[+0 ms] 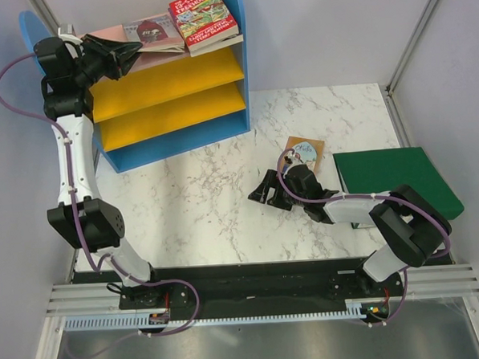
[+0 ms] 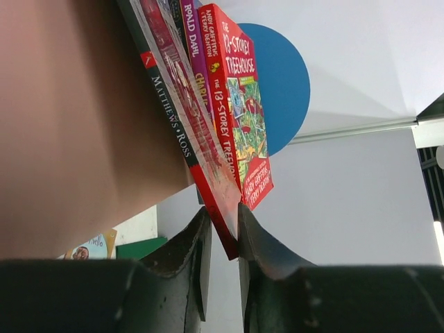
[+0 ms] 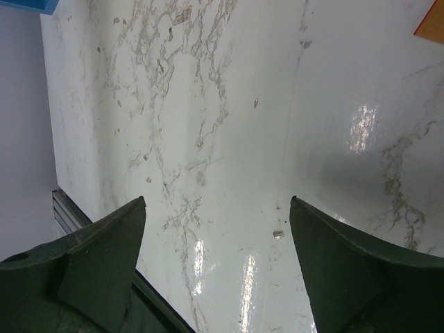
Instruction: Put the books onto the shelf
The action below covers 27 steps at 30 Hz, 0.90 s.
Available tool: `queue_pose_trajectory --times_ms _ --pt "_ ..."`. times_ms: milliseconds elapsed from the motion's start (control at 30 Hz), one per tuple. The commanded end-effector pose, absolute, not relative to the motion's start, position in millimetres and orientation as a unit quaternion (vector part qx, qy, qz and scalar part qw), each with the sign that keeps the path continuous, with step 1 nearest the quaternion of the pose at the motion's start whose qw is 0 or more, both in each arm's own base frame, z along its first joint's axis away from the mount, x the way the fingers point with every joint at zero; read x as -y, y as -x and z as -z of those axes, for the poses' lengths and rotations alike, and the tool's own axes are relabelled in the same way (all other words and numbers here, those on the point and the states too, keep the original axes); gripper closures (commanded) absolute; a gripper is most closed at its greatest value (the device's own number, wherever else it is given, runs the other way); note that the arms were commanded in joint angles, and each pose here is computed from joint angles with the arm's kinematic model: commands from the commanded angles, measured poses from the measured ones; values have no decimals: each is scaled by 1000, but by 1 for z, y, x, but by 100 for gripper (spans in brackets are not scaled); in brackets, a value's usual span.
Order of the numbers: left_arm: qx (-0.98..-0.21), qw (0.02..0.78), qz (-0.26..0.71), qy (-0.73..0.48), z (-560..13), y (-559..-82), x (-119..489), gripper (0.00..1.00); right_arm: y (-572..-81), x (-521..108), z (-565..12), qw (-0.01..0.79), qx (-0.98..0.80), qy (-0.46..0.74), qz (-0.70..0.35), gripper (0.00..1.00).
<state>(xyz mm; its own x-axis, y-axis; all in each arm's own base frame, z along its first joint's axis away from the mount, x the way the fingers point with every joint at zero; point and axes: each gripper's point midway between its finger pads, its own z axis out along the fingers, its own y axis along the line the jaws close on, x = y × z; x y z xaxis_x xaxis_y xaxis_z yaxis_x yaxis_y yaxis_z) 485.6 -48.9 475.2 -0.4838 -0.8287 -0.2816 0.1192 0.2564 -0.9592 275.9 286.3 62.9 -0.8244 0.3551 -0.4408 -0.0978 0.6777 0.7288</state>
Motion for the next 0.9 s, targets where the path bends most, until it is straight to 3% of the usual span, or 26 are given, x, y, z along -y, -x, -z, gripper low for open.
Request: queue_pose_trajectory --times_ms 0,100,267,333,367,433,467,600,633,867 --pt "-677 405 550 274 -459 -499 46 73 -279 -289 -65 293 -864 -71 -404 9" --pt "-682 396 545 284 -452 -500 45 71 -279 -290 -65 292 -864 -71 -405 9" --pt "-681 395 542 294 -451 -497 40 61 -278 -290 -64 290 -864 -71 -405 9" --pt "-677 408 537 296 -459 -493 36 51 -278 -290 -65 291 -863 -71 -406 9" --pt "-676 416 533 293 -462 -492 35 36 -278 -290 -65 291 -863 -70 -406 9" --pt "-675 427 518 306 -464 -490 28 31 -278 -291 -66 291 -862 -70 -408 9" --pt "-676 438 511 300 -468 -489 26 18 -278 -291 -66 290 -862 -70 -409 9" --pt "-690 452 472 311 -463 -488 18 15 -278 -291 -67 291 -861 -70 -411 8" --pt "-694 462 460 305 -463 -487 15 1 -277 -291 -67 290 -861 -70 -412 8" --pt "-719 444 445 297 -448 -480 18 0 -277 -292 -67 290 -860 -70 -414 8"
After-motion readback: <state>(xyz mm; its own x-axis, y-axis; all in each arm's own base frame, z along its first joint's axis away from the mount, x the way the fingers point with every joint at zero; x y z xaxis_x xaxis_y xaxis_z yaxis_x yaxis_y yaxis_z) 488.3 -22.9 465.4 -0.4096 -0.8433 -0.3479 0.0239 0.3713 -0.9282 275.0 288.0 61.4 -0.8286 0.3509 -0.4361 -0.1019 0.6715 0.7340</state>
